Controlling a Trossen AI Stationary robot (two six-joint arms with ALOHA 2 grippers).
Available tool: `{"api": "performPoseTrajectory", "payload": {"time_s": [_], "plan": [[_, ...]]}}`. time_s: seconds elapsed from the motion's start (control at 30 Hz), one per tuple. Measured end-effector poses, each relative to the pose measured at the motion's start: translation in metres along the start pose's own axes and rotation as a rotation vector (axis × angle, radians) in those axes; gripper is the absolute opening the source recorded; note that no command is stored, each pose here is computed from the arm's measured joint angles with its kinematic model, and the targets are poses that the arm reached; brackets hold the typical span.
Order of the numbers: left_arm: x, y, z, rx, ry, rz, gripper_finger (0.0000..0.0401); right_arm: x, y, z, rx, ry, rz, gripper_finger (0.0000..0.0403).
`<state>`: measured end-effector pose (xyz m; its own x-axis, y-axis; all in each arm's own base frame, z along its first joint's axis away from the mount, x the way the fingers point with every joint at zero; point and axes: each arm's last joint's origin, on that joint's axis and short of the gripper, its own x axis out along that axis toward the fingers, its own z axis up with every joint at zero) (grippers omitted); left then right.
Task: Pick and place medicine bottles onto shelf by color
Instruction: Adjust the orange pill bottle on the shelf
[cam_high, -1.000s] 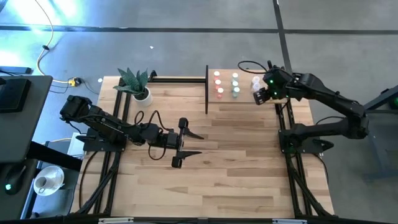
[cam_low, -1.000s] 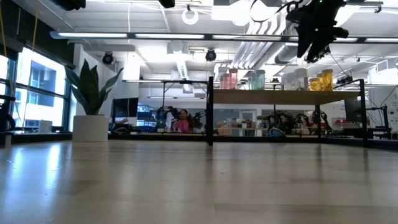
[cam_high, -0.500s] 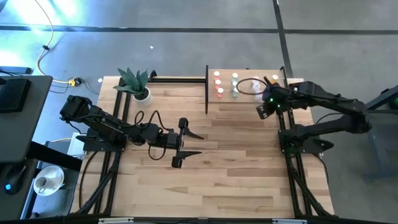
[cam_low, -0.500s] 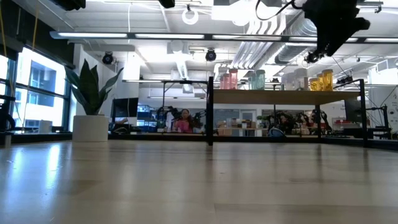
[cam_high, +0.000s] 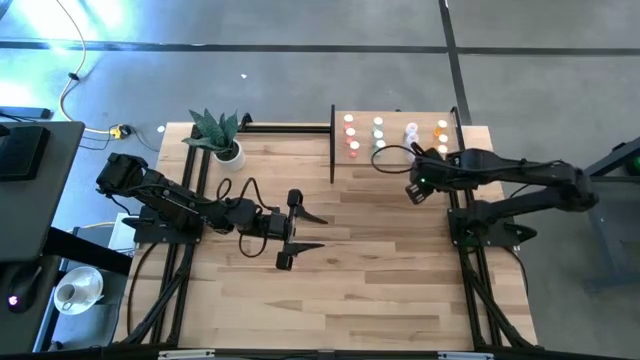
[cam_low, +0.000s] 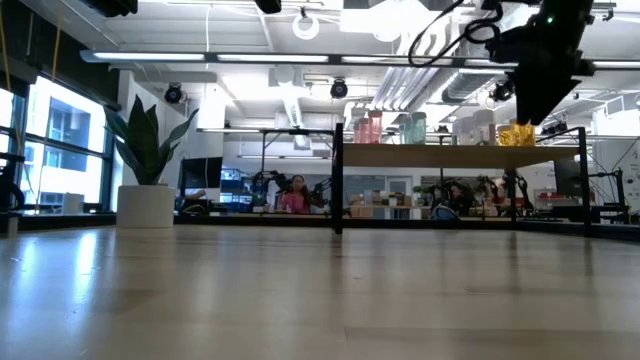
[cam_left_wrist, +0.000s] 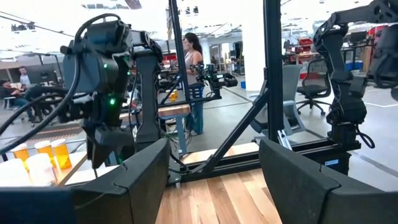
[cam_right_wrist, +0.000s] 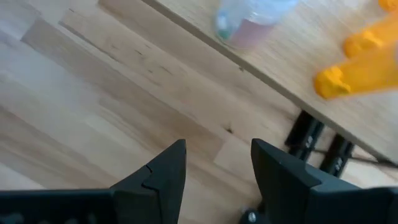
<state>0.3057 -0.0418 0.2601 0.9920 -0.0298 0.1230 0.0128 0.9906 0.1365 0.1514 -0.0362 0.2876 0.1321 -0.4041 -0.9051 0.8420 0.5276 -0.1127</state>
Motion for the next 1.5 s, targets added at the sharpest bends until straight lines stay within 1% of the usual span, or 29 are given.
{"api": "performPoseTrajectory", "payload": {"time_s": [0.07,0.17,0.23,0.4,0.77,1.3,1.43,1.5], "plan": [[0.000,0.000,0.000,-0.001,0.000,0.000,0.0239,0.006,0.000,0.001,-0.007,-0.010,-0.006,0.0172],[0.000,0.000,0.000,-0.001,0.000,0.000,0.0239,0.012,-0.005,0.001,0.005,-0.029,-0.074,0.0172],[0.000,0.000,0.000,-0.001,0.000,0.000,0.0239,0.014,-0.007,0.003,0.021,-0.043,-0.095,0.0172],[0.000,0.000,0.000,0.000,0.000,0.000,0.0239,0.015,-0.009,0.008,0.040,-0.064,-0.094,0.0172],[0.000,0.000,0.000,0.000,0.000,0.000,0.0239,0.019,-0.019,0.014,0.088,-0.076,-0.157,0.0172],[0.000,0.000,0.000,0.000,0.000,0.000,0.0239,0.022,-0.028,0.020,0.135,-0.081,-0.211,0.0172],[0.000,0.000,0.000,0.000,0.000,0.000,0.0239,0.023,-0.030,0.020,0.132,-0.074,-0.212,0.0172],[0.000,0.000,0.000,0.000,0.000,0.000,0.0239,0.023,-0.029,0.020,0.129,-0.055,-0.187,0.0172]]}}
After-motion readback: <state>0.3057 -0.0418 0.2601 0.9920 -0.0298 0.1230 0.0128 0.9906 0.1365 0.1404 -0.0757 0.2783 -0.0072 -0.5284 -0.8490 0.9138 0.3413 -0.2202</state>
